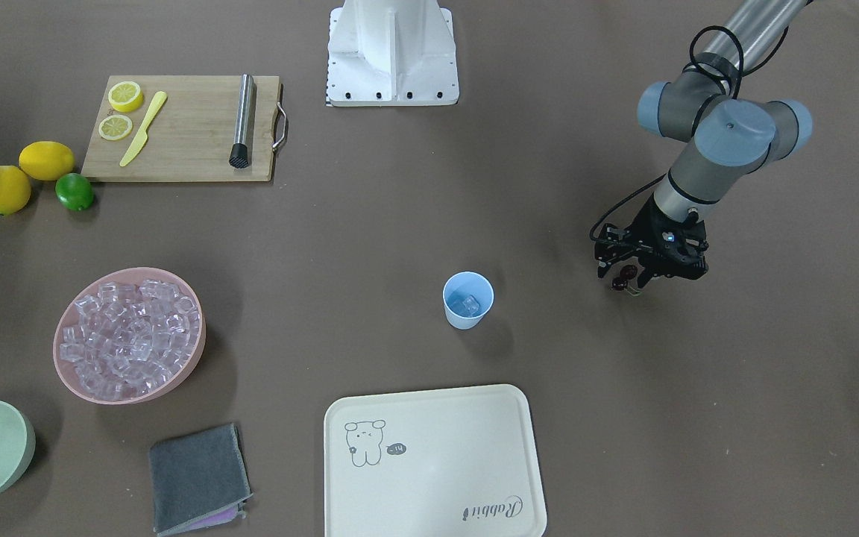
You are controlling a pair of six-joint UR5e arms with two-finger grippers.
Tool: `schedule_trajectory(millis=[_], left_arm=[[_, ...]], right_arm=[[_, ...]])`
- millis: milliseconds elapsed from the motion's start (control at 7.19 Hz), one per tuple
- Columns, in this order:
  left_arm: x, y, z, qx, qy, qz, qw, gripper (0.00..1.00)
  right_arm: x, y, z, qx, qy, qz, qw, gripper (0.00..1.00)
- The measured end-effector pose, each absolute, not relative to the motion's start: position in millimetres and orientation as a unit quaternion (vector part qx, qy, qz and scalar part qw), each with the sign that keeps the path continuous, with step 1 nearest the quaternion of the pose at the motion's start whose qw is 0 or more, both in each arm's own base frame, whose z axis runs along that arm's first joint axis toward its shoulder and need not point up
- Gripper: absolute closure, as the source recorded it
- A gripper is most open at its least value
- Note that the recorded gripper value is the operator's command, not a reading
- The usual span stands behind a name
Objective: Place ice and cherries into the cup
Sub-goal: 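Lower the left gripper onto the dark cherries and grasp them, then carry the cherries with the left gripper over the blue cup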
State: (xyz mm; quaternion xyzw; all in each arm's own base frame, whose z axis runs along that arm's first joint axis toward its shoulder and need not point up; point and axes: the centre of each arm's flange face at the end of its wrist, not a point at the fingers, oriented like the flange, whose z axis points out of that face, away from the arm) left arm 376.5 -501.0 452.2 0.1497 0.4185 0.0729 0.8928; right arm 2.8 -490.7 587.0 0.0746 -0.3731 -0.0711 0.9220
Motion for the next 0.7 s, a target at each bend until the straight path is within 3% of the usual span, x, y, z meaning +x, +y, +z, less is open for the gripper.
schedule_trajectory(millis=[278, 417, 695], left_arm=[[383.6, -496.2, 457.3, 0.145, 0.414, 0.076, 0.896, 0.74], [384.7, -495.3, 459.7, 0.142, 0.412, 0.076, 0.897, 1.0], [385.4, -494.9, 455.6, 0.143, 0.416, 0.077, 0.895, 1.0]], right_arm=[[3.2, -491.9, 586.4, 0.076, -0.371, -0.07, 0.923, 0.01], [3.5, -492.0, 587.4, 0.075, -0.369, -0.07, 0.924, 0.01], [3.9, -490.7, 588.7, 0.075, -0.366, -0.07, 0.925, 0.01]])
